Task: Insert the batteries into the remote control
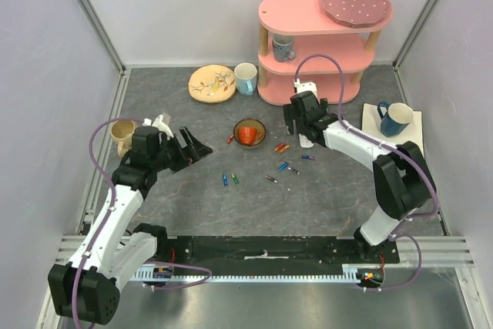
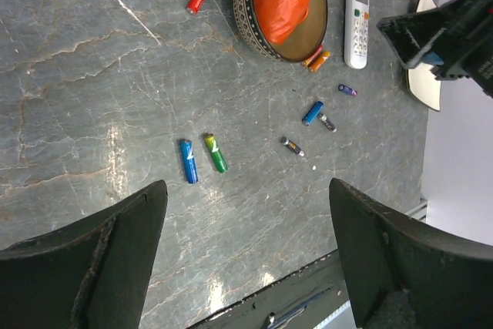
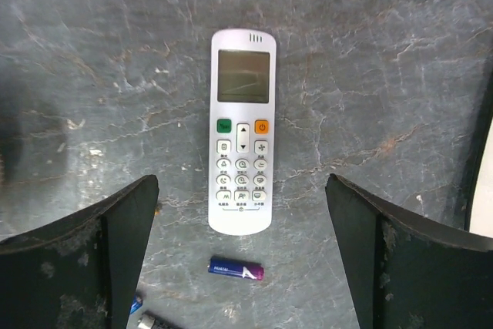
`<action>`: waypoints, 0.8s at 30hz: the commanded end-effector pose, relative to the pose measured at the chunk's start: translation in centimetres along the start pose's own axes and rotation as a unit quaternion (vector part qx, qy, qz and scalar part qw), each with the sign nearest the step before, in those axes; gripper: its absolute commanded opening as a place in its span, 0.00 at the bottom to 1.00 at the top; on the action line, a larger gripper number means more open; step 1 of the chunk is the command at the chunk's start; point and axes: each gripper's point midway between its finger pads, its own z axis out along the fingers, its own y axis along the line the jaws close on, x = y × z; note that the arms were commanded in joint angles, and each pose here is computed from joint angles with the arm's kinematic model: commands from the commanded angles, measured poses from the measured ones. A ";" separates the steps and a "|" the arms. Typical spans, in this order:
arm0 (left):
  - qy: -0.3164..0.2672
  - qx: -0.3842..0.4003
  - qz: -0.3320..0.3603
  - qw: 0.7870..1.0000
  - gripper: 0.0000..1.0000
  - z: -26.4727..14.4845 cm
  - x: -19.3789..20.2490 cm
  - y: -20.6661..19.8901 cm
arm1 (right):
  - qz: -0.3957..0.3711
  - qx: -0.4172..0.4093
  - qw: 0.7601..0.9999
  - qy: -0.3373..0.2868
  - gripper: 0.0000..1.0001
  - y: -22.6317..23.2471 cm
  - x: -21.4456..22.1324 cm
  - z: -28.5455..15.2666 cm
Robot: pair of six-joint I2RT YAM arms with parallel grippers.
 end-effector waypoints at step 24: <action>0.012 0.033 0.027 0.999 0.87 0.3 1.0 -0.3 | 0.018 -0.033 0.995 0.090 0.73 0.6 4.8 7.0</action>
